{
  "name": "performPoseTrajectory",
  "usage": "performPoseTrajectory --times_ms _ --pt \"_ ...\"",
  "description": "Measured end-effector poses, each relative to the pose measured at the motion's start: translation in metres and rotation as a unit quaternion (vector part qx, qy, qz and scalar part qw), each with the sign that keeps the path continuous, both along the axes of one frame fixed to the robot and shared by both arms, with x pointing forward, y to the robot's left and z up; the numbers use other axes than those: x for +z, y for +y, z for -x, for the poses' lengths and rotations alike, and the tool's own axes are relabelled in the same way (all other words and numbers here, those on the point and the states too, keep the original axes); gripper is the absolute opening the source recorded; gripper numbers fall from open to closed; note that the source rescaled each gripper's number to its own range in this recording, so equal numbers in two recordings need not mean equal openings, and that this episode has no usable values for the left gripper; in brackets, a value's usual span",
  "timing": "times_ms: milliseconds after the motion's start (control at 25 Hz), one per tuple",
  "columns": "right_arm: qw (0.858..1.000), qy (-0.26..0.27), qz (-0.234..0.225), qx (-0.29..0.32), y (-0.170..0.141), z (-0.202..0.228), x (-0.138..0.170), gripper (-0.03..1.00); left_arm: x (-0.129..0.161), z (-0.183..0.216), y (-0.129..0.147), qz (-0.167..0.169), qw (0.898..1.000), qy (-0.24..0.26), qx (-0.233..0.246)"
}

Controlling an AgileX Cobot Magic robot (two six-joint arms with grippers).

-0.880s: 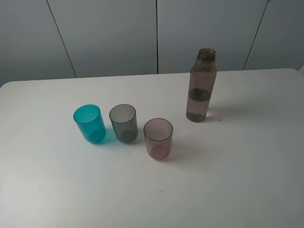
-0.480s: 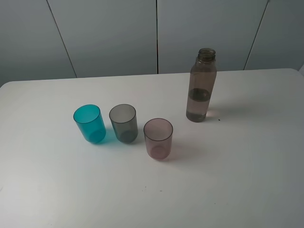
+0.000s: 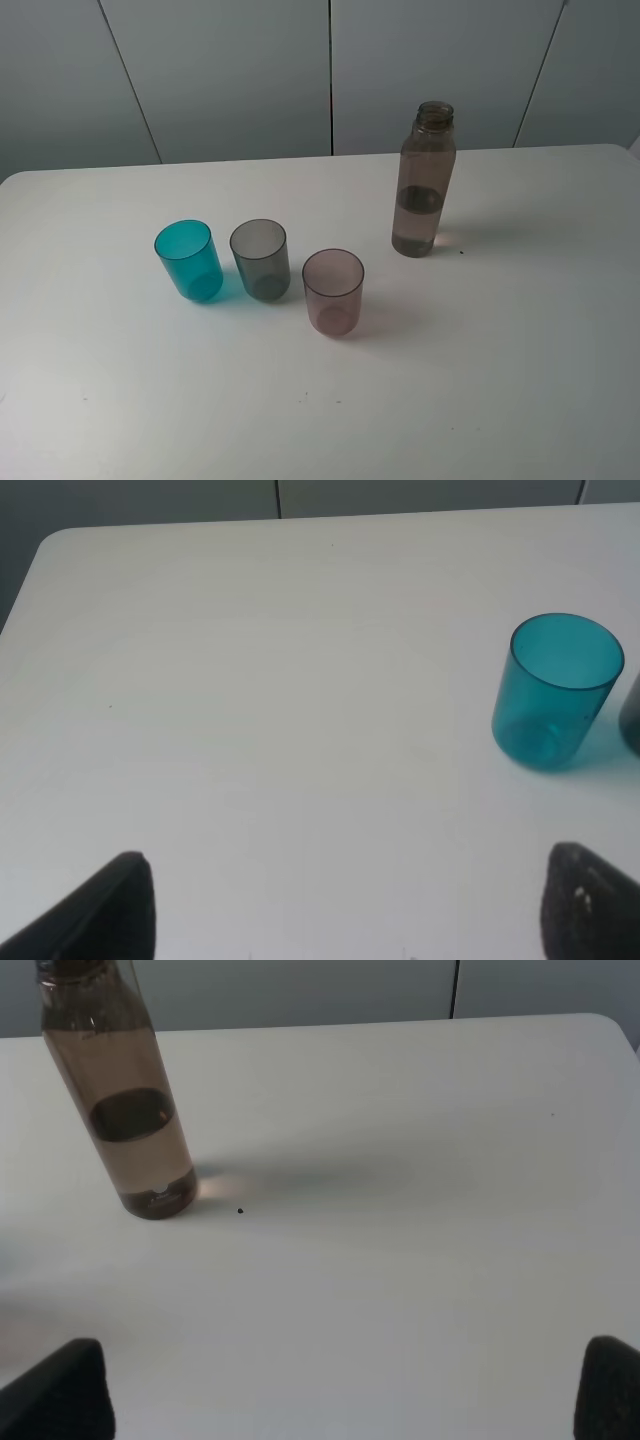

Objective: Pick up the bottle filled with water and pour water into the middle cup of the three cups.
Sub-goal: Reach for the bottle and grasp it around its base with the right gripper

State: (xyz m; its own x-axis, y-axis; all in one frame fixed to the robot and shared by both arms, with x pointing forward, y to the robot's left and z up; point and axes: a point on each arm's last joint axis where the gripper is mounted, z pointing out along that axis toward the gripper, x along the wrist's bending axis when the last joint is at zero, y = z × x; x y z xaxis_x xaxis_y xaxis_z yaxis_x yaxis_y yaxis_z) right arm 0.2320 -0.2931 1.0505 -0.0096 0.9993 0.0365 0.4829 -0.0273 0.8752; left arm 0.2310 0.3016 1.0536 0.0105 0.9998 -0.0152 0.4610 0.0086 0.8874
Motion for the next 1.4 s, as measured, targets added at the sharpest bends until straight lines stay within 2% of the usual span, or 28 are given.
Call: performPoseTrajectory --times_ms 760,880,1080,1240,1400 --pt "1.0 -0.005 -0.013 0.003 0.002 0.0 0.001 1.0 0.0 0.0 0.0 0.0 1.0 0.0 0.0" --pt "1.0 -0.012 -0.015 0.004 0.002 0.0 0.016 1.0 0.0 0.0 0.0 0.0 1.0 0.0 0.0" --pt "1.0 -0.007 -0.009 0.0 0.0 -0.015 0.059 1.0 0.0 0.0 0.0 0.0 1.0 0.0 0.0" --pt "1.0 0.021 -0.008 -0.002 -0.001 -0.041 0.084 1.0 0.0 0.0 0.0 0.0 1.0 0.0 0.0" --pt "0.999 0.05 -0.009 -0.004 -0.003 -0.077 0.09 1.0 0.0 0.0 0.0 0.0 1.0 0.0 0.0"
